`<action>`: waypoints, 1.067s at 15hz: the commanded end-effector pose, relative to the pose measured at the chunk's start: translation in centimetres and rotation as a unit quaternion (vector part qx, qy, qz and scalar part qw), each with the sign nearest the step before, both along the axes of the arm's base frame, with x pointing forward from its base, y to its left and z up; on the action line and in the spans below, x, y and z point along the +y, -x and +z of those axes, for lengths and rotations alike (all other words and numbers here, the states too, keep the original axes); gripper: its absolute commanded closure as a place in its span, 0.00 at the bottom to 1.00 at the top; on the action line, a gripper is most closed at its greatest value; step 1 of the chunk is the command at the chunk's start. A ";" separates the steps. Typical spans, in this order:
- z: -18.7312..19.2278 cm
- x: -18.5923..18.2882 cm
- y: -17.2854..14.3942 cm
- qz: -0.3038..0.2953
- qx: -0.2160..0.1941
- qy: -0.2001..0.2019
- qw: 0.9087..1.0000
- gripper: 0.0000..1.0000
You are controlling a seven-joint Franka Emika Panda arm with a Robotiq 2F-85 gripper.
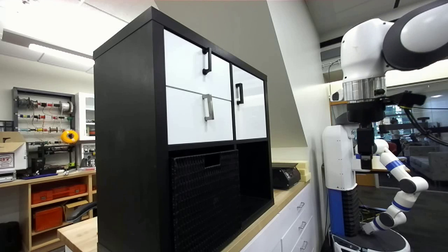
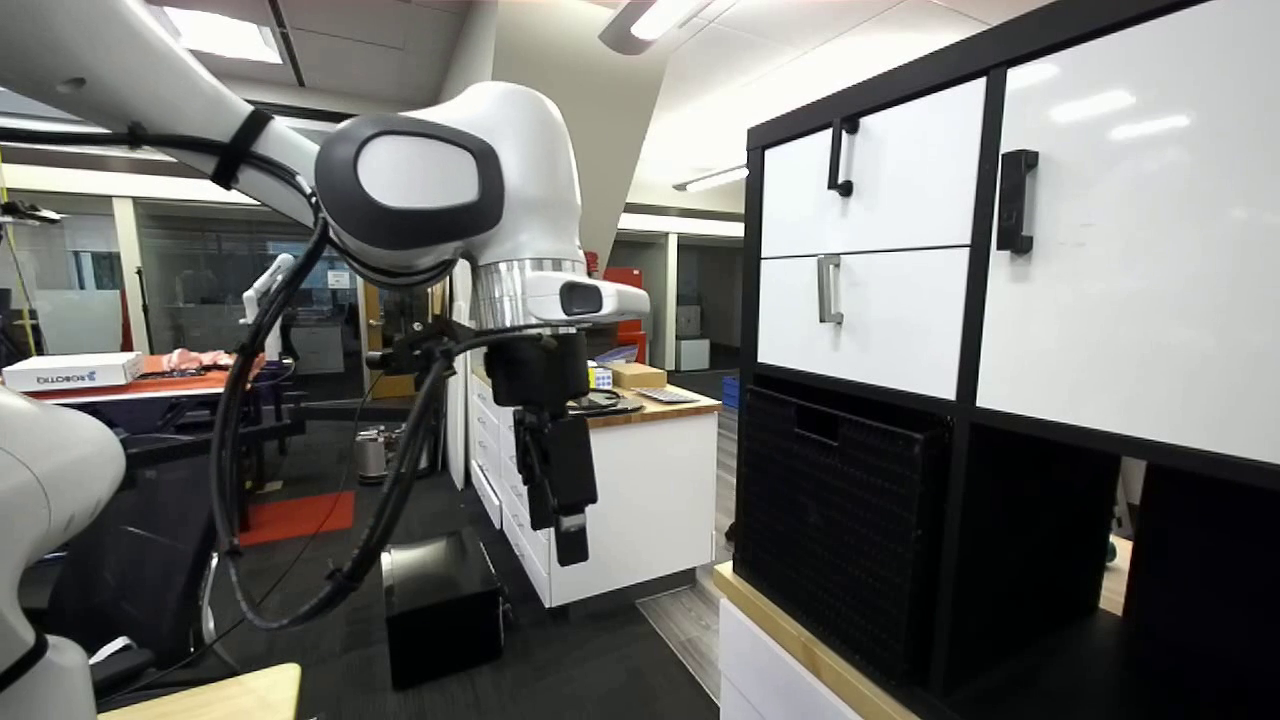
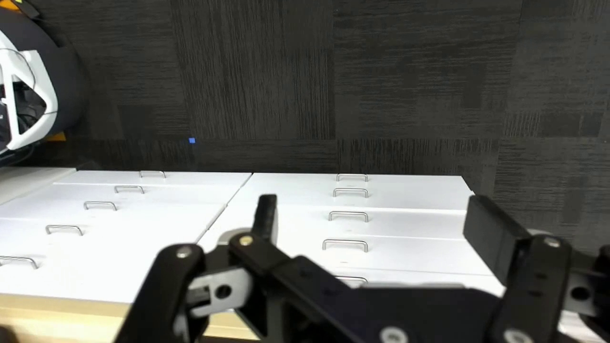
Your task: Pull out the black bin from underneath cabinet
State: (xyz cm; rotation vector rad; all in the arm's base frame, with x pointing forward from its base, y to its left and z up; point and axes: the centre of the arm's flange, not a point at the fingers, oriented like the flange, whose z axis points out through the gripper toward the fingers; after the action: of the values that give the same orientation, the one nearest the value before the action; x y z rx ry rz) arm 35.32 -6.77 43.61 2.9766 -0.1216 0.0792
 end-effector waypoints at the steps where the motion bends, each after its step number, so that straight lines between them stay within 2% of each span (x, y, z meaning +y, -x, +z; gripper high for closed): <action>1: -1.8 -0.3 -5.2 -0.010 -0.013 -0.012 1.000 0.00; 8: -3.1 0.0 -12.1 -0.004 -0.026 -0.028 0.999 0.00; 16: -3.9 3.2 -18.7 0.008 -0.051 -0.074 0.996 0.00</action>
State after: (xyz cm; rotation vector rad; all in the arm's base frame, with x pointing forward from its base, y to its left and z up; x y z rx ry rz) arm 51.25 -4.32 39.88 3.0950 -0.1258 0.1926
